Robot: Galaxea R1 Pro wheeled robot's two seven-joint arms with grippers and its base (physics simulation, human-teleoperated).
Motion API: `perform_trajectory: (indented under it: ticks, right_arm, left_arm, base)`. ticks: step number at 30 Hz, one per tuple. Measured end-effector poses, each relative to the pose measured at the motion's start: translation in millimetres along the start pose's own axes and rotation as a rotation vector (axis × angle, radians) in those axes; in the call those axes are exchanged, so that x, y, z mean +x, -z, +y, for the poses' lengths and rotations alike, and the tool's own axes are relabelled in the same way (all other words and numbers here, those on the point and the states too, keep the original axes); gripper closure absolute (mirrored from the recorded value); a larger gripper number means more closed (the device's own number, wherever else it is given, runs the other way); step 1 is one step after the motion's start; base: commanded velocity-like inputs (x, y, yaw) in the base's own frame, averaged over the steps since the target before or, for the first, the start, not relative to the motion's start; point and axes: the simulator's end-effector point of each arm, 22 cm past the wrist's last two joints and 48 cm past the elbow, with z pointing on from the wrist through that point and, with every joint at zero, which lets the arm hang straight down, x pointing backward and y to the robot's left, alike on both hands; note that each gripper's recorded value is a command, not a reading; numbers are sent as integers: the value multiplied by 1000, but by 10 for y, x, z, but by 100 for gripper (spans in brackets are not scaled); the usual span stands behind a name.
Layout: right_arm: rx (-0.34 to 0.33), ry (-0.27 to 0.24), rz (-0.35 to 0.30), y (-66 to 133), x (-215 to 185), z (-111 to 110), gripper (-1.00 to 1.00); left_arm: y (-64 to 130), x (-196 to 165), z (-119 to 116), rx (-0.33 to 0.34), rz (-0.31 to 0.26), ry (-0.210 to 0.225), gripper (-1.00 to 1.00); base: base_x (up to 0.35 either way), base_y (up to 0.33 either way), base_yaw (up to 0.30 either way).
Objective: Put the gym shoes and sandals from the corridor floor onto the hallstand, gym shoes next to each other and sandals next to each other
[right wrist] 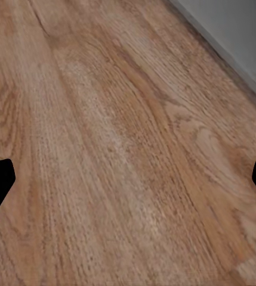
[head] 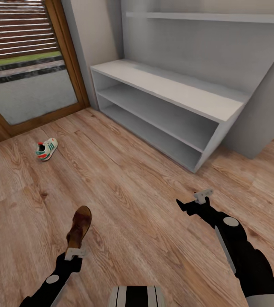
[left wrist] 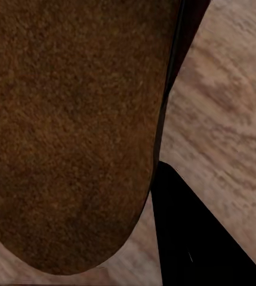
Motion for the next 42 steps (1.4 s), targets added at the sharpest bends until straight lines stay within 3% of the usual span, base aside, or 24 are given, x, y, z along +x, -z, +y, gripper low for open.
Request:
perform_trajectory:
  ticks: [5,11,15,21,28,32,37,42]
  right_arm:
    - [46,3,-1,114,-7,-97,-100]
    - [240,-16,79,540,754,-294,-100]
    - [289,-2,46,763,1200,-257,-100]
    - [281,-8,61,930,1937,-104,-100]
    - [273,-16,55,1090,2330,2,-100]
    - [258,-31,77,1303,2806,164,-100]
    - [257,-28,14,1409,2792,212,-100]
    - [256,-29,2,1457,2663,223,-100]
  left_arm:
    - [135,117,61,-15,-22,27,100]
    - [327,234,87,-25,-75,39,100]
    - [419,273,90,-29,-91,57,100]
    - [551,228,103,-42,-148,123,100]
    - [651,145,120,-47,-189,139,100]
    - [737,99,133,-51,-240,140,100]
    - [808,56,109,-49,-275,144,100]
    - [901,-23,121,-49,-277,146,100]
  base:
    - [0,0,0]
    - [0,0,0]
    - [0,0,0]
    - [0,0,0]
    - [0,0,0]
    - [0,0,0]
    - [0,0,0]
    - [0,0,0]
